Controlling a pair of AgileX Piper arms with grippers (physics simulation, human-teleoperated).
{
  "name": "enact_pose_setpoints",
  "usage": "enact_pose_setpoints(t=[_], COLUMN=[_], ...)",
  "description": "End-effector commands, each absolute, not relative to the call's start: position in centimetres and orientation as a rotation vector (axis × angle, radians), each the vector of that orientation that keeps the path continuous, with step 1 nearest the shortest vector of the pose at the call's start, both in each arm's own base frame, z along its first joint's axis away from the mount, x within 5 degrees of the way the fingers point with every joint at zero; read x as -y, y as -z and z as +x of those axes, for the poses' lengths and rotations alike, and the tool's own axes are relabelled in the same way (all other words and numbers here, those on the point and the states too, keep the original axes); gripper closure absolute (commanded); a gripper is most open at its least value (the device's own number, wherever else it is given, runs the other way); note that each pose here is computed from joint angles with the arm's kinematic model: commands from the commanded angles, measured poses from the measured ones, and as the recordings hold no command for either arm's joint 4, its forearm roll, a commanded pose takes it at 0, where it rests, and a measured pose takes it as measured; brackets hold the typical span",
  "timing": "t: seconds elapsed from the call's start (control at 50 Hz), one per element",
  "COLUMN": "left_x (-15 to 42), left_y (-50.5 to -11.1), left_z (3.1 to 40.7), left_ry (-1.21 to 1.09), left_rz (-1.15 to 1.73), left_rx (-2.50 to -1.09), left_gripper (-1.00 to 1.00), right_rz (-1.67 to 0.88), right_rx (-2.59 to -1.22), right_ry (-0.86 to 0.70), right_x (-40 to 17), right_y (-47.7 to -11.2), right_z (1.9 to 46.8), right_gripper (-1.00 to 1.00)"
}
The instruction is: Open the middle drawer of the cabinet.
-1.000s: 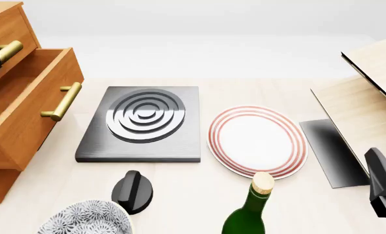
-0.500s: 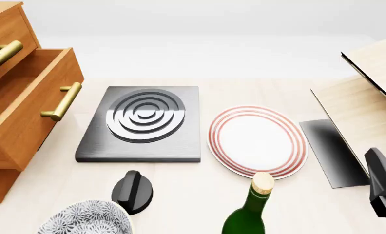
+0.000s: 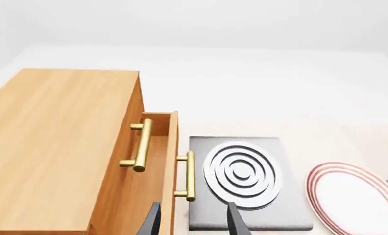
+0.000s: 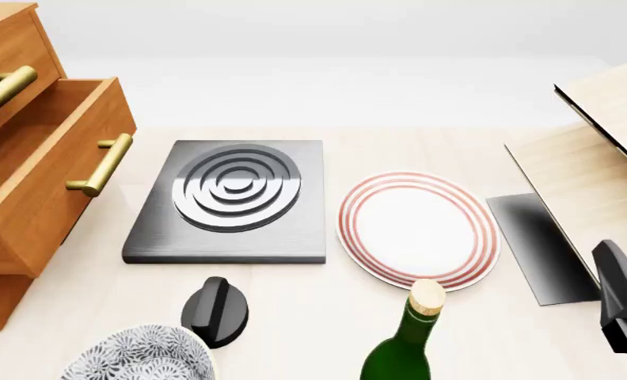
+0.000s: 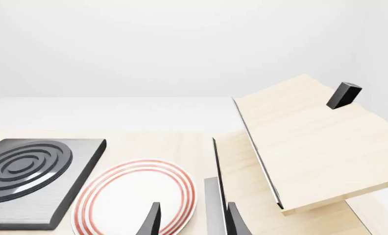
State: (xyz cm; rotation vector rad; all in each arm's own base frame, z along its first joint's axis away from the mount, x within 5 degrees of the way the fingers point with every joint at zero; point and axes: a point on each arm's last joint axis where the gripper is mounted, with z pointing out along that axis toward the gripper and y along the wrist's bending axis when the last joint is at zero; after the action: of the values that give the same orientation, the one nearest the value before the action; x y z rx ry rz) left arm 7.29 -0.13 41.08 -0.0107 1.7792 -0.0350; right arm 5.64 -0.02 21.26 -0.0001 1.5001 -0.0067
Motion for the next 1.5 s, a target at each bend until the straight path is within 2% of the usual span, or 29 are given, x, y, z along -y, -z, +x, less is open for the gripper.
enact_pose_setpoints(t=[0.02,0.52,1.5], left_x=[-0.2,-0.6,-1.5], left_y=[-40.7,-37.9,-35.9], left_z=[7.9,10.7,13.1], left_ry=[0.042,0.052,0.024], left_rz=[-0.098,-0.166,-0.248], left_rx=[-1.783,-1.844,-1.869], left_gripper=[-1.0,-1.0,-1.0], right_rz=[-0.001,-0.001,-0.001], right_rx=[-1.496,-1.496,-1.496], right_ry=[0.004,0.004,0.004], right_x=[0.0,0.0,0.0], right_y=[-21.3,-21.3,-21.3], right_z=[5.6,5.6,5.6], right_gripper=[-1.0,-1.0,-1.0])
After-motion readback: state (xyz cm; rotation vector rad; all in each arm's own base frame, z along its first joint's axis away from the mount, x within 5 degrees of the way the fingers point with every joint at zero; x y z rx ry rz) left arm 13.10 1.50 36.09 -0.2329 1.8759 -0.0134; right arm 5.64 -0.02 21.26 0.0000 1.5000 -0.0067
